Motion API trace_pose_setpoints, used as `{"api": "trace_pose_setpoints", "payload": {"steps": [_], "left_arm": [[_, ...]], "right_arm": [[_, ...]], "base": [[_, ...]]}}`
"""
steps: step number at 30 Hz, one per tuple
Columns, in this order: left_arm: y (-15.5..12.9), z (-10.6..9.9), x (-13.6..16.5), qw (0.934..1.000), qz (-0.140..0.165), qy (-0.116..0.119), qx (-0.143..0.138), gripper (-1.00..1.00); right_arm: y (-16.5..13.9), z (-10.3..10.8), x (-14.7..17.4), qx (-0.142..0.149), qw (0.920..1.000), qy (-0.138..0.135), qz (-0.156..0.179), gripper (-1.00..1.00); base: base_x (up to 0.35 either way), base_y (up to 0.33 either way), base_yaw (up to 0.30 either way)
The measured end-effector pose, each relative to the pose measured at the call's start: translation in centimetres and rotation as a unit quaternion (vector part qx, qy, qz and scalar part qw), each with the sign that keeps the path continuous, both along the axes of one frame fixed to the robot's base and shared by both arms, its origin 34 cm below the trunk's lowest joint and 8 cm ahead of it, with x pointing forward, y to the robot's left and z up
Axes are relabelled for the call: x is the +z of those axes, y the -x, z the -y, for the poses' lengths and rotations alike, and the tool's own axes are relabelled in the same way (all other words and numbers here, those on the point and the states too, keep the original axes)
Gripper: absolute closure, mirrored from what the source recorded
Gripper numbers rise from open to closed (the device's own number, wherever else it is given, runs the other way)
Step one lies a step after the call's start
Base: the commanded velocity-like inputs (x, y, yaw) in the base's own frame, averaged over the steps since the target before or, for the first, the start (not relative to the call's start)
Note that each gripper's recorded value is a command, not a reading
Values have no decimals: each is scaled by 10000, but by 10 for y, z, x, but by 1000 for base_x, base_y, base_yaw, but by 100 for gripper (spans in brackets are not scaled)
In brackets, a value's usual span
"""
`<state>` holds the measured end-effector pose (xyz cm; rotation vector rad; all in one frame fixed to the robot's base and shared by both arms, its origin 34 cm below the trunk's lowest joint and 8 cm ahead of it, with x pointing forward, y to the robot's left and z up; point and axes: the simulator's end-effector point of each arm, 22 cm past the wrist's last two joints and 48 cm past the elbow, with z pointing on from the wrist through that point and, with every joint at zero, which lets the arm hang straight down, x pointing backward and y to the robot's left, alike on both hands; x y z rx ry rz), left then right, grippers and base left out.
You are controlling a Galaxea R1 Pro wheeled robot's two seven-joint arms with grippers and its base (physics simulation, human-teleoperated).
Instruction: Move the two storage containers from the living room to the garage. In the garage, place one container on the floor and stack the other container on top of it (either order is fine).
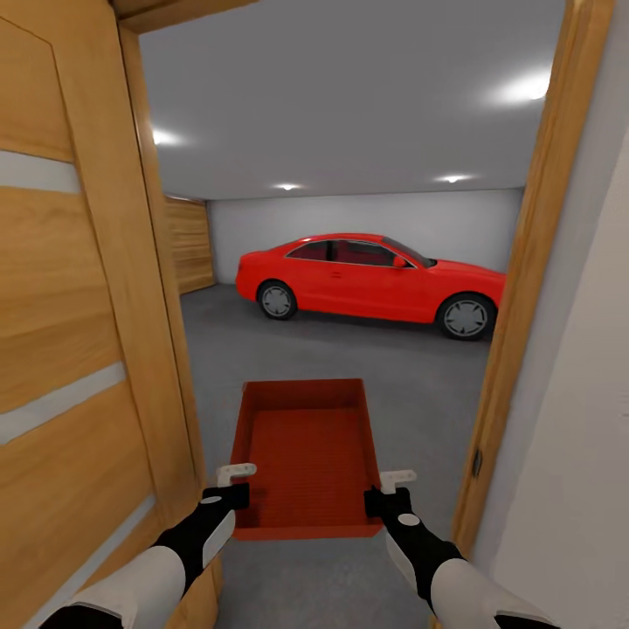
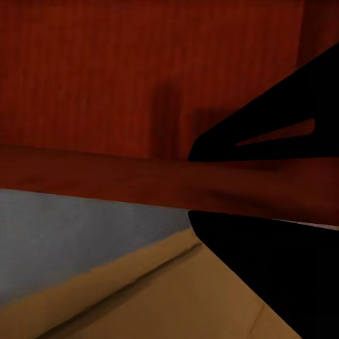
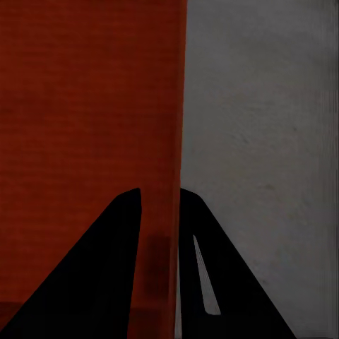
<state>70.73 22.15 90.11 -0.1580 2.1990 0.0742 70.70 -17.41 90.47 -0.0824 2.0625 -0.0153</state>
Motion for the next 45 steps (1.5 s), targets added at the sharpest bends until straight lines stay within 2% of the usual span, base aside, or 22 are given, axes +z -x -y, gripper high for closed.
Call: {"api": "trace_pose_setpoints", "payload": {"steps": [19, 26, 45], "left_arm": [[0, 0, 0, 10000, 0, -5, -2, 100], [1, 0, -1, 10000, -5, 6, 6, 100], [1, 1, -1, 10000, -3, 15, 13, 100]], "right_arm": [[0, 0, 0, -2, 10000, -3, -1, 100], [0, 0, 0, 6, 10000, 4, -5, 100], [0, 1, 0, 11, 10000, 9, -3, 100]], "base": [[1, 1, -247], [31, 73, -31], [122, 264, -5]]}}
